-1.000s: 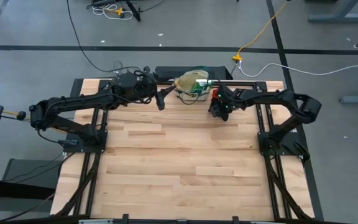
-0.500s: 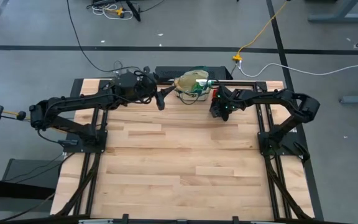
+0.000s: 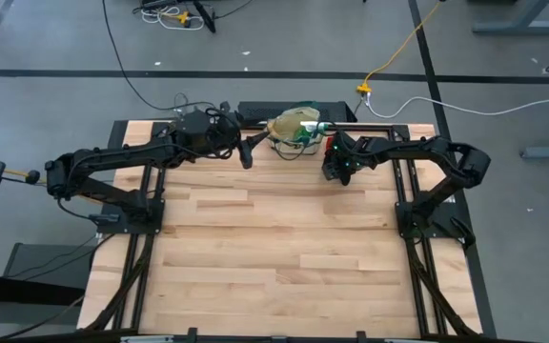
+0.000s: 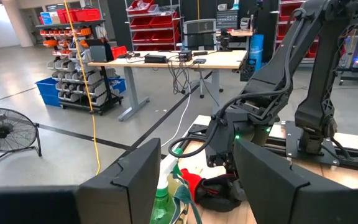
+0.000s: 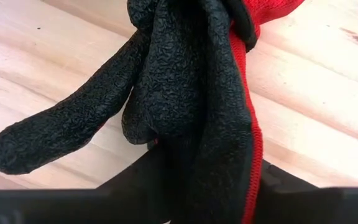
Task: Pick & Place Garden tools in Gardening bag
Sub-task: Put the red gloves into the white gardening bag
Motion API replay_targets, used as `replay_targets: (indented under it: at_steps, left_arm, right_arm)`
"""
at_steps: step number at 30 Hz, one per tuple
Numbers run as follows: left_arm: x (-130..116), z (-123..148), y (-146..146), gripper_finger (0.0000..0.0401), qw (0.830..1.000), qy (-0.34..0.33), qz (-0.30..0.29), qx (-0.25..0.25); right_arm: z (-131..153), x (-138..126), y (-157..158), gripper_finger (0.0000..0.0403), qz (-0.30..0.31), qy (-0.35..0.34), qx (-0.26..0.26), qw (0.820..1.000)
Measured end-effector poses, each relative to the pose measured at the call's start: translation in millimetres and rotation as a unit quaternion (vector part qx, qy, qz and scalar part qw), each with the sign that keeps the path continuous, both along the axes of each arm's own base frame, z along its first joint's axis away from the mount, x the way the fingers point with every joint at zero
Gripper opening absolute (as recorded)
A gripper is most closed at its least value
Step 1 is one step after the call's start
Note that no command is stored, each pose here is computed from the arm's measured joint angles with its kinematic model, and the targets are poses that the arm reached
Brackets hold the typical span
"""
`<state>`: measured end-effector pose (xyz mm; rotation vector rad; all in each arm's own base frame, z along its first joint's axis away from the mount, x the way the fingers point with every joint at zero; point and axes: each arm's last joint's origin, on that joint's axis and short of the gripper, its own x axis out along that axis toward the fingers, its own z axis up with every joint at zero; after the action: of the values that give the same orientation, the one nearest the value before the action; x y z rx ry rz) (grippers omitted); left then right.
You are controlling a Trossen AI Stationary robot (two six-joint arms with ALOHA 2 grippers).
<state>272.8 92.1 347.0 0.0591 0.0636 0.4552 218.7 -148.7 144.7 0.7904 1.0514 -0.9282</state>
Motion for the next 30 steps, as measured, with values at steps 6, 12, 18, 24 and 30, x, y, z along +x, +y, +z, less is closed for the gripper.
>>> replay_targets:
  at_steps: [6, 12, 18, 24, 30]
  left_arm:
    - [0.0, 0.0, 0.0, 0.0211, 1.000, 0.000, 0.000, 0.000]
    - [0.0, 0.0, 0.0, 0.0211, 1.000, 0.000, 0.000, 0.000]
    - [0.0, 0.0, -0.1, 0.0211, 1.000, 0.000, 0.000, 0.000]
    - [0.0, 0.0, 0.0, 0.0211, 1.000, 0.000, 0.000, 0.000]
    - [0.0, 0.0, 0.0, 0.0211, 1.000, 0.000, 0.000, 0.000]
  right_arm:
    - [0.0, 0.0, 0.0, 0.0114, 0.000, 0.000, 0.000, 1.000]
    - [0.1, 0.0, 0.0, 0.0088, 0.000, 0.000, 0.000, 1.000]
    - [0.1, 0.0, 0.0, 0.0064, 0.000, -0.001, 0.000, 1.000]
    - [0.1, 0.0, 0.5, 0.0040, 0.003, -0.004, 0.008, 1.000]
    - [3.1, -1.9, 2.7, 0.0017, 0.006, -0.008, 0.020, 1.000]
